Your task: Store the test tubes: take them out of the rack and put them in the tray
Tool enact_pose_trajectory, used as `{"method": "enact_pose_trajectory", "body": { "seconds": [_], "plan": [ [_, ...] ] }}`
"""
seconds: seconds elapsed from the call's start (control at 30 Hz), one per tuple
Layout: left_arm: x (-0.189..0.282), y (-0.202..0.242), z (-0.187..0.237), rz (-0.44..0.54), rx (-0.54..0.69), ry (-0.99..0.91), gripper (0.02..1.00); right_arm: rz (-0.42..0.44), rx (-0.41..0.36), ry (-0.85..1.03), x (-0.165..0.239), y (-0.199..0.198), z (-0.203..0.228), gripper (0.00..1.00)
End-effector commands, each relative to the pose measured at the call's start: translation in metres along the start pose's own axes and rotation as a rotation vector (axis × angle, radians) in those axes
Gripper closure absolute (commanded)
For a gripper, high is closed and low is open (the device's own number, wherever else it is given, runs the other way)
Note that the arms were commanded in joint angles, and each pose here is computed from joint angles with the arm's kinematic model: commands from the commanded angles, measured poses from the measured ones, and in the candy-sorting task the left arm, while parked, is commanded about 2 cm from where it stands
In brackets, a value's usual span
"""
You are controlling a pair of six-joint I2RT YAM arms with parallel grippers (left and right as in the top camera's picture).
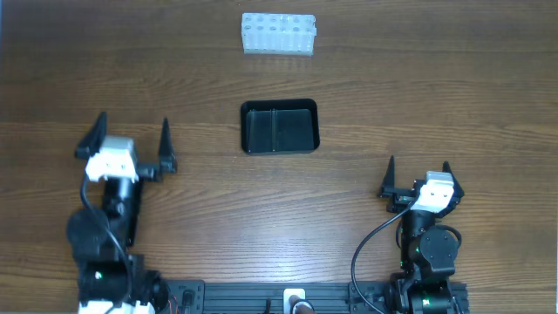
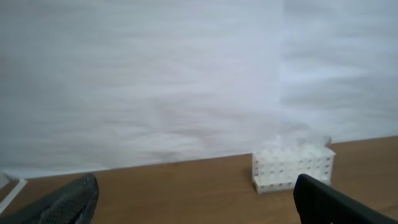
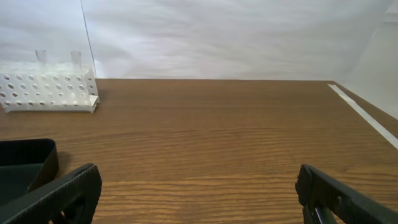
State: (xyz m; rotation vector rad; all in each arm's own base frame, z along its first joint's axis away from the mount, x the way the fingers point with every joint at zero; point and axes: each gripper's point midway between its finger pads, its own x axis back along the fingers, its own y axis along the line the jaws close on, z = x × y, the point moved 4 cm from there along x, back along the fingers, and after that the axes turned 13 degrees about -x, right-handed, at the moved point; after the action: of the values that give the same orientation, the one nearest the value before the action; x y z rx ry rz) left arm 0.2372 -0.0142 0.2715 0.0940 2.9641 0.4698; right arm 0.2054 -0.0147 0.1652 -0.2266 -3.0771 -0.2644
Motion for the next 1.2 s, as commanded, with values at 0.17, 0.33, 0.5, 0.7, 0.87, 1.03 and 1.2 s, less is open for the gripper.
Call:
{"method": "enact_pose_trajectory", "body": {
  "seconds": [0.17,0.33,0.5,0.7,0.87,1.03,1.2],
  "plan": [
    [0.027,-0.018,0.044,0.015,0.037,-0.024,0.018,0.019,-0.010,-0.001,0.000,-0.003,0.002,0.009],
    [0.034,-0.021,0.061,0.012,0.047,-0.004,0.018,0.019,-0.009,-0.001,0.000,-0.003,0.002,0.009],
    [0.041,-0.025,0.076,0.029,0.051,0.064,0.018,0.019,-0.009,-0.001,0.000,-0.003,0.002,0.009],
    [0.045,-0.037,0.099,0.088,0.065,0.176,0.018,0.019,-0.010,-0.001,0.000,-0.003,0.002,0.009],
    [0.045,-0.036,0.099,0.087,0.065,0.176,0.018,0.019,-0.009,-0.001,0.000,-0.003,0.002,0.009],
    [0.045,-0.036,0.099,0.087,0.065,0.176,0.018,0.019,-0.009,-0.001,0.000,-0.003,0.002,0.009],
    [0.045,-0.036,0.099,0.087,0.065,0.176,0.020,0.019,-0.010,-0.001,0.000,-0.003,0.002,0.007]
  ]
}}
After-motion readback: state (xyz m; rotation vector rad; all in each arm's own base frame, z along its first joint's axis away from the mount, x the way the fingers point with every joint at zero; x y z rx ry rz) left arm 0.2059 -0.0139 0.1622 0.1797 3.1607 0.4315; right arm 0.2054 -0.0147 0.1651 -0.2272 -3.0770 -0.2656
